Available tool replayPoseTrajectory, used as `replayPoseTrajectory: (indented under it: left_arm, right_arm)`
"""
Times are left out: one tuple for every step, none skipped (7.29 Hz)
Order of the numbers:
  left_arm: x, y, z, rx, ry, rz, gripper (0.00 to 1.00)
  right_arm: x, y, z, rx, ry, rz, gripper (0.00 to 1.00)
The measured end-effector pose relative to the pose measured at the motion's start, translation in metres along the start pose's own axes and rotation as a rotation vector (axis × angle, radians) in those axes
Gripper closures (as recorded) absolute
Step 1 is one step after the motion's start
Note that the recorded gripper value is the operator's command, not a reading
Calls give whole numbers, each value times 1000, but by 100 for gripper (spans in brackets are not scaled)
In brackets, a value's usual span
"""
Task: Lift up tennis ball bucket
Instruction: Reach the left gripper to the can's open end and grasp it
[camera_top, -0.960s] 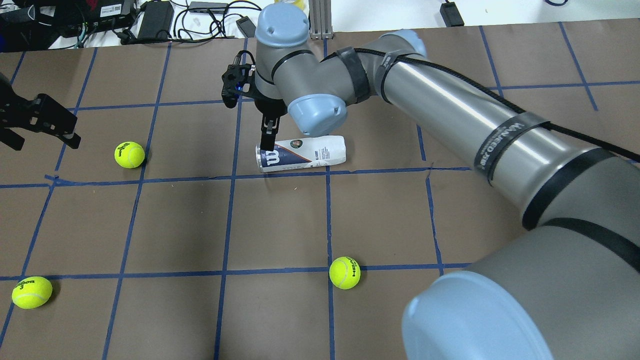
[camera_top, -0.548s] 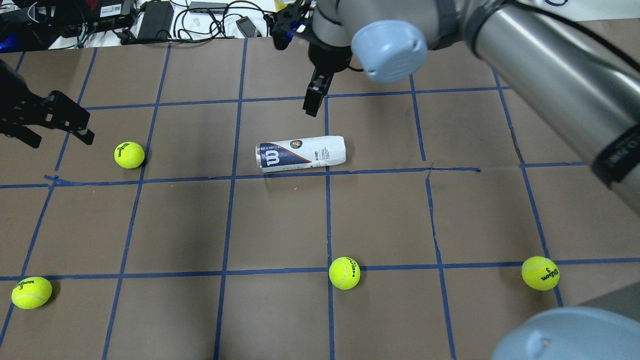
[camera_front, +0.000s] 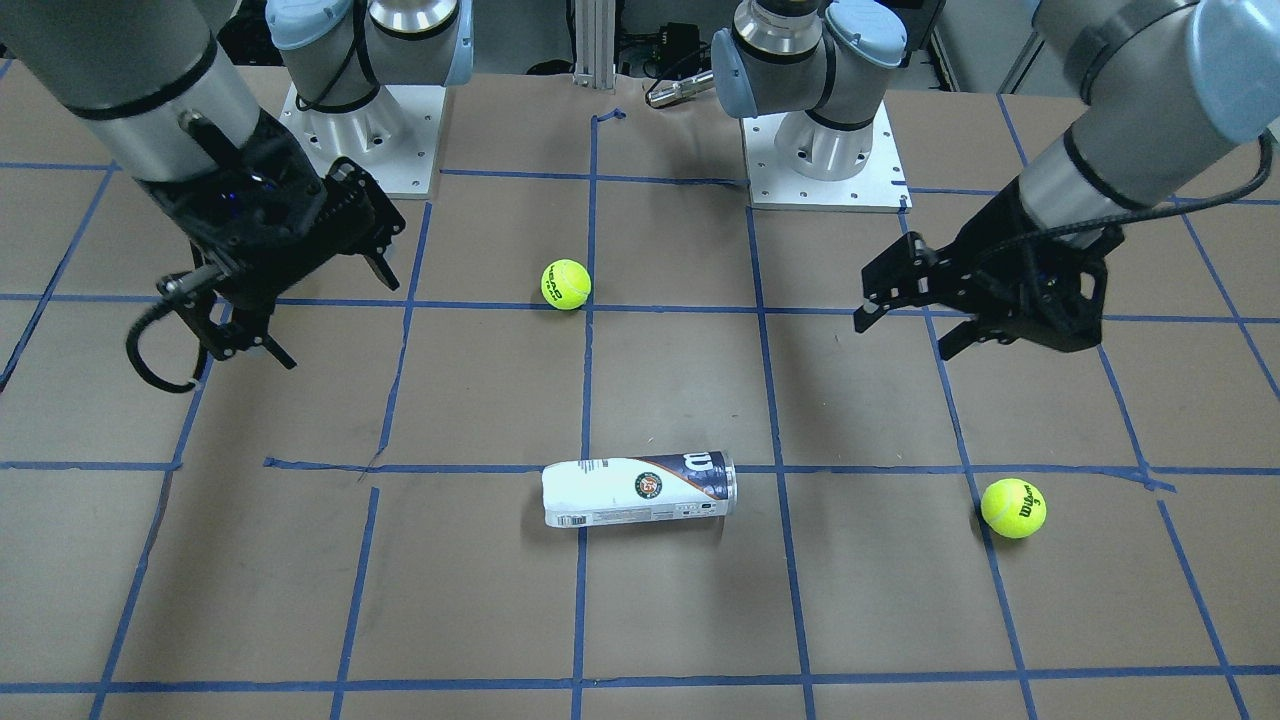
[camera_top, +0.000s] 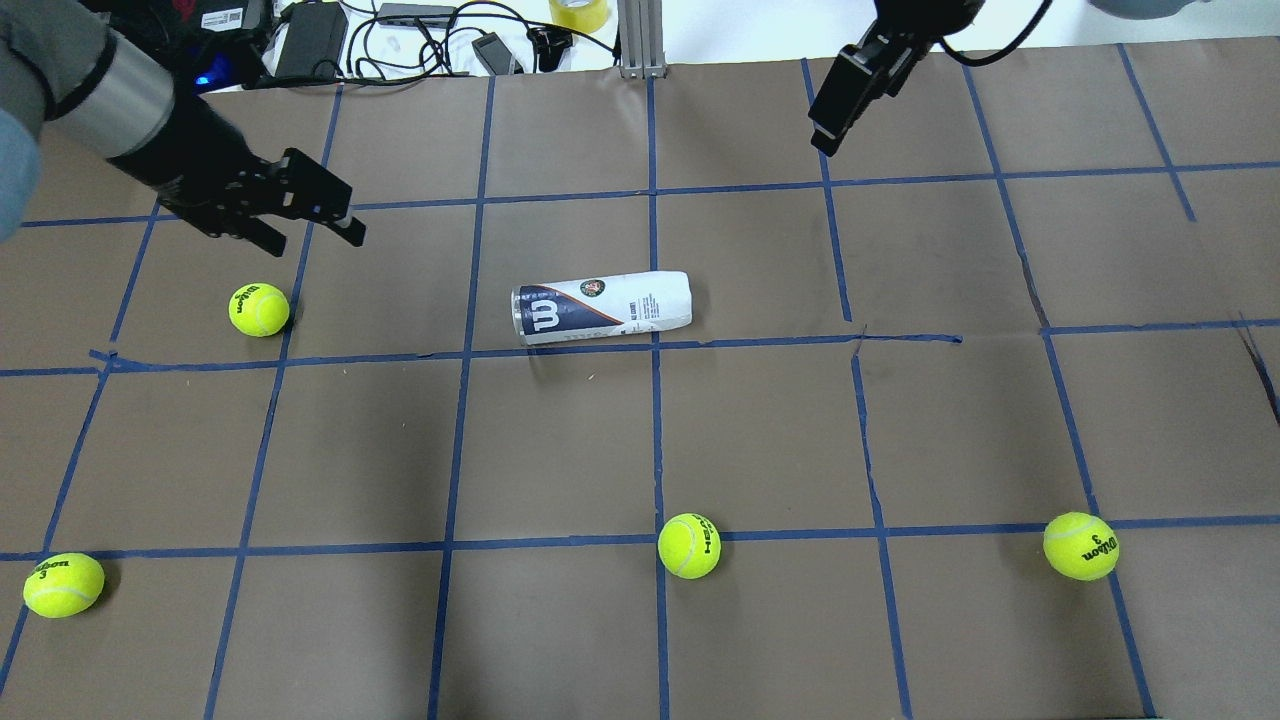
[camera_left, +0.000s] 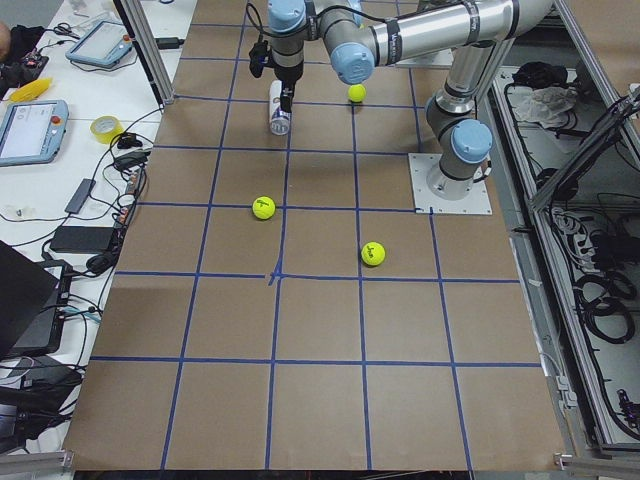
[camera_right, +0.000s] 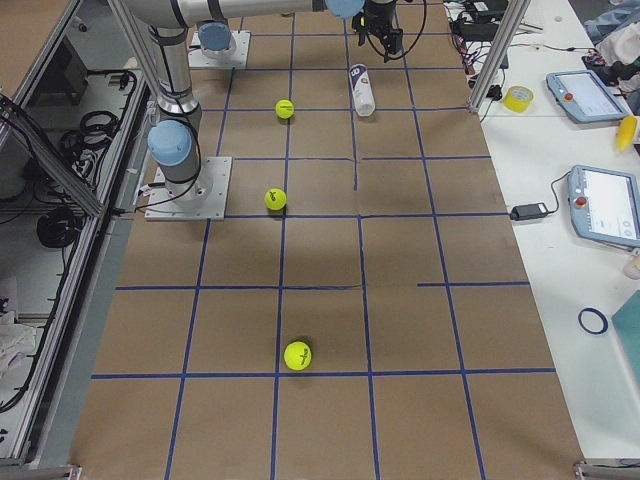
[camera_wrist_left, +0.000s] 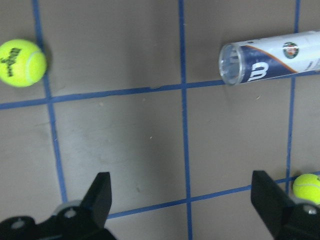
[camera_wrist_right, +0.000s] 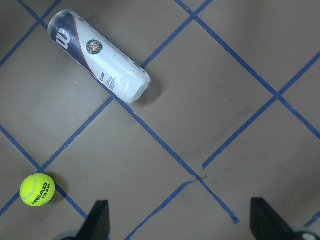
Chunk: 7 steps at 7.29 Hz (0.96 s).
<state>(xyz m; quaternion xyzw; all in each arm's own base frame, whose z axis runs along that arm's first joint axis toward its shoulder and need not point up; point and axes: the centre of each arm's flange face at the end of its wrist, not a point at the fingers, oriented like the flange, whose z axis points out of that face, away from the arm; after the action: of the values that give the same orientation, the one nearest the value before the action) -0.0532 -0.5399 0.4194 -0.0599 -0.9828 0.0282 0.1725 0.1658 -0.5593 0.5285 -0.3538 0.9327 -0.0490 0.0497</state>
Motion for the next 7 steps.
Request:
replayPoseTrajectory:
  left_arm:
    - [3, -12, 31, 12, 76, 9, 0]
    - [-2, -19, 66, 15, 132, 9, 0]
    - [-11, -22, 98, -2, 162, -1, 0]
    - [-20, -25, 123, -24, 192, -16, 0]
    - [-24, -29, 145, -38, 236, -28, 0]
    - [-21, -31, 164, -55, 274, -30, 0]
    - [-12, -33, 182, -72, 289, -16, 0]
  right_arm:
    - [-4, 9, -13, -9, 28, 144, 0]
    - [-7, 14, -21, -4, 44, 304, 0]
    - [-11, 19, -29, 5, 53, 446, 0]
    - [-17, 25, -34, 13, 58, 556, 0]
    - [-22, 34, -34, 6, 74, 633, 0]
    - [-29, 49, -33, -10, 115, 686, 0]
    - [-35, 63, -31, -27, 154, 738, 0]
